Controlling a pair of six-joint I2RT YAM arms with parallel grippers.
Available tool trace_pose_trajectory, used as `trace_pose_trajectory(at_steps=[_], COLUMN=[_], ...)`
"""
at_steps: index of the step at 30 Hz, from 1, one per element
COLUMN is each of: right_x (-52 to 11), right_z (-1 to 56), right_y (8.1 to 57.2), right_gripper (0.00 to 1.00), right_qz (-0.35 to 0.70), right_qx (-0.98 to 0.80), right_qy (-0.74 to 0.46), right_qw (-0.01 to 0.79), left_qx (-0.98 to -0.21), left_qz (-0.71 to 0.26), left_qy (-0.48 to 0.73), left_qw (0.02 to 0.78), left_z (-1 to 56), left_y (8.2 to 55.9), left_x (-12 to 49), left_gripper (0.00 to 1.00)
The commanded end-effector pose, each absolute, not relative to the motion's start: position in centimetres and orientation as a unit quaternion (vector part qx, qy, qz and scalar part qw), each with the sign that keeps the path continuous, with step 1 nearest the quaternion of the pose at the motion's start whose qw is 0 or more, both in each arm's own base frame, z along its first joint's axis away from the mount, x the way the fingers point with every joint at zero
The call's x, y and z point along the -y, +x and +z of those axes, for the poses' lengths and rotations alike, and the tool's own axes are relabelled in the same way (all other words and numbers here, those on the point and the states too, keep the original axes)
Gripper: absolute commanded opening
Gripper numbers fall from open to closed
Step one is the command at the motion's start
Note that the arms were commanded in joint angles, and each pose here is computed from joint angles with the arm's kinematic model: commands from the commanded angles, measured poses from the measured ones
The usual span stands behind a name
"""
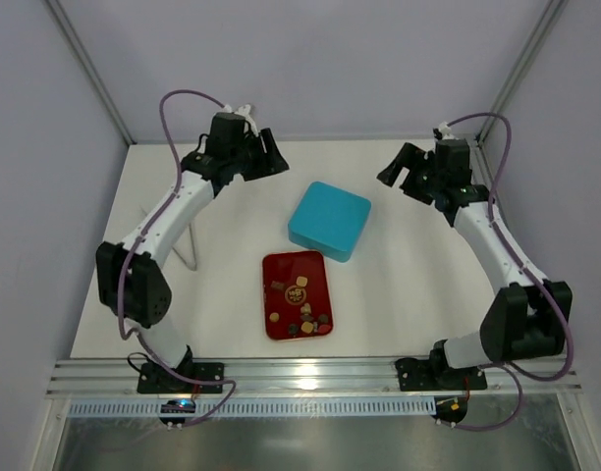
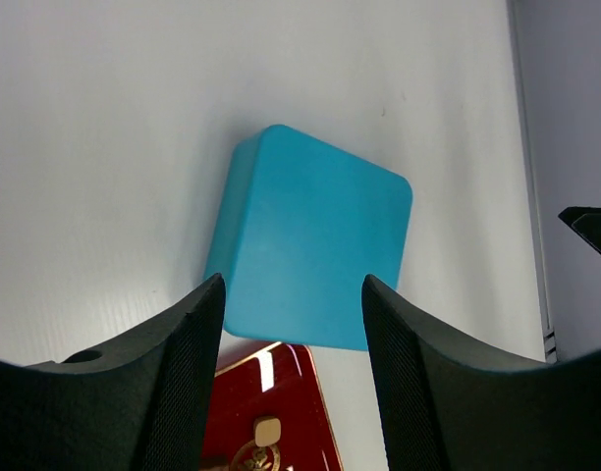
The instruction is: Pack the chocolate
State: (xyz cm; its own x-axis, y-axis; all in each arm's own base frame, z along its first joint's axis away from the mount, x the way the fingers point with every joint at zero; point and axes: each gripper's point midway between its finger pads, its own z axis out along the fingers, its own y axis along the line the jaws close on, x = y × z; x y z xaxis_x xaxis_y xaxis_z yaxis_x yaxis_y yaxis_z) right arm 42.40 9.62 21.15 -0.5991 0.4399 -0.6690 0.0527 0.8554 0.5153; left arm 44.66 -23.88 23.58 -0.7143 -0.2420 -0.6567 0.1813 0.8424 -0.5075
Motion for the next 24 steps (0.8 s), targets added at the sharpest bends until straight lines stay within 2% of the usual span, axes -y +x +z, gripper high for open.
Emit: trace_pose_trajectory(at_steps=[1, 7, 12, 18, 24], right_x=[-9.2, -7.5, -6.7, -6.5, -6.1], right_z=[27.0, 28.1, 27.3, 27.4, 27.2], right_y=[39.4, 32.3, 28.5, 26.8, 26.6], right_gripper=[0.91, 0.95, 0.97, 0.97, 0.98], right_qz=[0.244, 0.22, 0.209, 0.203, 0.195], right_qx=[-0.819, -0.796, -0.792, -0.793, -0.791], right_qy=[0.122, 0.11, 0.103, 0.097, 0.099], right_qw=[0.505, 0.553, 0.564, 0.567, 0.571], left_qx=[-0.875, -0.871, -0.862, -0.859, -0.855], left_qz=[-0.285, -0.287, -0.276, -0.265, -0.274], left_qy=[0.009, 0.022, 0.029, 0.03, 0.027], left_qw=[0.392, 0.399, 0.425, 0.438, 0.439], left_z=[26.0, 25.8, 26.6, 26.8, 27.1], left_y=[40.2, 33.3, 28.5, 25.5, 25.0], left_x=[23.1, 20.6, 17.8, 15.9, 15.9], left_gripper=[0.58, 0.58, 0.59, 0.6, 0.61])
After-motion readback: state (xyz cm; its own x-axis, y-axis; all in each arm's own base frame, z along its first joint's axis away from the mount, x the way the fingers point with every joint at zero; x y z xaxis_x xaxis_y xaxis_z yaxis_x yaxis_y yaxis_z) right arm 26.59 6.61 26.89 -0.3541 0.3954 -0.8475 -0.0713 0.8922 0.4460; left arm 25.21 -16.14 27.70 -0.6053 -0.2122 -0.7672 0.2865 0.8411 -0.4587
